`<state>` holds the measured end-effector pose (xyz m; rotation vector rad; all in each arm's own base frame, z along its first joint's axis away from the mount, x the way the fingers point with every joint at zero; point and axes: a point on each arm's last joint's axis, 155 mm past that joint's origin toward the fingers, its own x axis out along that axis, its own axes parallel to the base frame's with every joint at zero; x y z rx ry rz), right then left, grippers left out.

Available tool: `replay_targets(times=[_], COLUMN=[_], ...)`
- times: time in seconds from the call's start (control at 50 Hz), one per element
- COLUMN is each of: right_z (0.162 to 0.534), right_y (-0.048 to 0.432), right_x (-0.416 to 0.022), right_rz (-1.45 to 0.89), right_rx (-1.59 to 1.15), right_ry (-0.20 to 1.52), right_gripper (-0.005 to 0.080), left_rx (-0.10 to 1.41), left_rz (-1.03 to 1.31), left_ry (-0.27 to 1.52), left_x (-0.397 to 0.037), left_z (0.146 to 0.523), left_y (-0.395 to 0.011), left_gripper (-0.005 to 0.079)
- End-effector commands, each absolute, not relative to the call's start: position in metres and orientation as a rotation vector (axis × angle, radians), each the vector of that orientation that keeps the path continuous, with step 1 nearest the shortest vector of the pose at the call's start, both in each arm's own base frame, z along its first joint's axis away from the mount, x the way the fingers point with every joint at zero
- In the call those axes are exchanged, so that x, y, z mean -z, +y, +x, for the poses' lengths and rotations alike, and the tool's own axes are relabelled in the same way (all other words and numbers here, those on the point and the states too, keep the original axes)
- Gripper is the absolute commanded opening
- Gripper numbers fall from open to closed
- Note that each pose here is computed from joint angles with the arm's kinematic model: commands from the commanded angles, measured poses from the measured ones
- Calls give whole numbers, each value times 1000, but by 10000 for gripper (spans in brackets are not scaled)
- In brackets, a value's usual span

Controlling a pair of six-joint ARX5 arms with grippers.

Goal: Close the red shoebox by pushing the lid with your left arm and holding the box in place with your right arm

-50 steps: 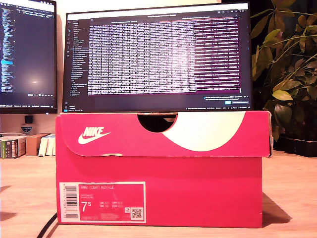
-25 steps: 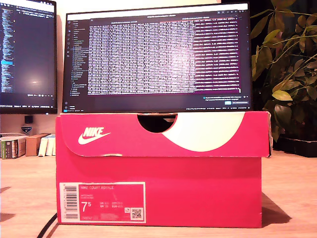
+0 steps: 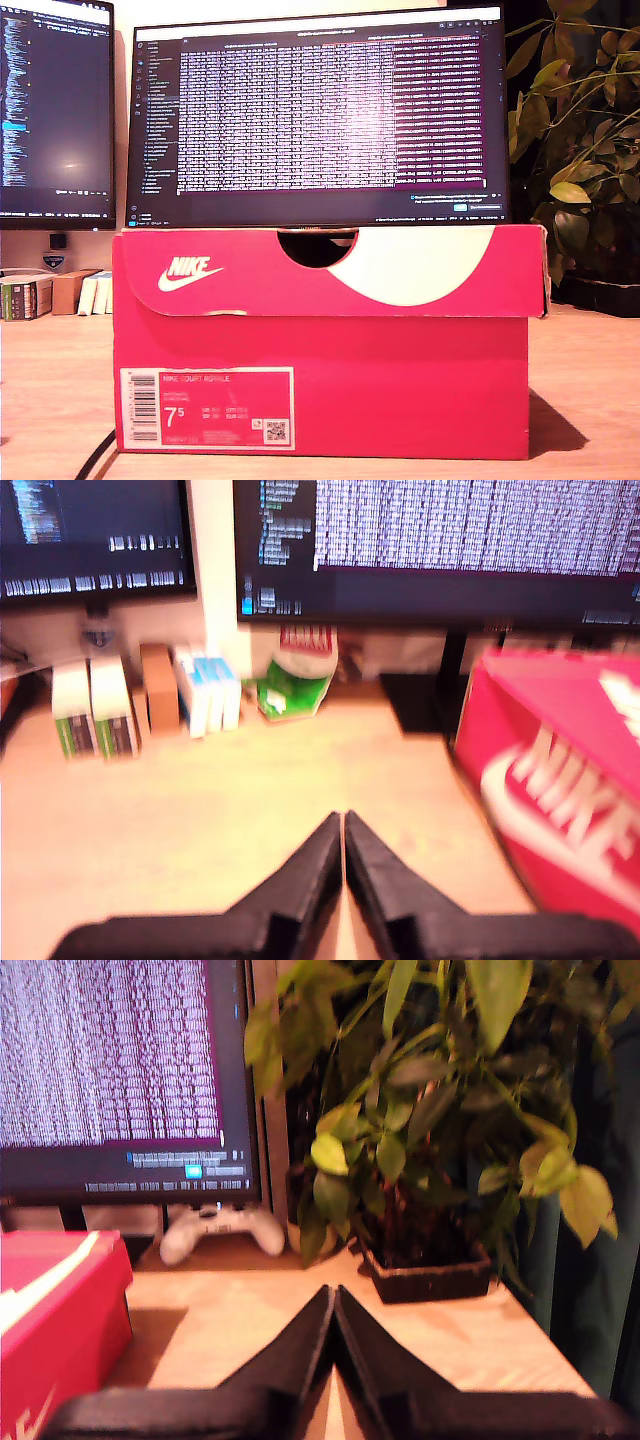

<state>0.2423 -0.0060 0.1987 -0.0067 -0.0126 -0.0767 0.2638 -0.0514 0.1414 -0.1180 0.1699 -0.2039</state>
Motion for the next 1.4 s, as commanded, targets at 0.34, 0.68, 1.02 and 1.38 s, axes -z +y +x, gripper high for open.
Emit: replay_targets(times=[0.34,0.68,1.02,1.38], right_z=[251,250,248,248], right_y=[0,4,4,-1], right_x=[-161,-133,-123,-123], right_rz=[-4,38,31,33], right_rx=[50,30,30,51], right_ry=[25,125,165,164], right_gripper=[-13,-12,-12,-12], left_rx=[206,200,190,202], left_rz=[-113,-118,-122,-121], left_ry=[223,309,412,393], left_x=[-108,-87,-63,-67], left_z=[260,255,246,244], left_y=[-52,-52,-50,-53], left_gripper=[-19,-19,-18,-18])
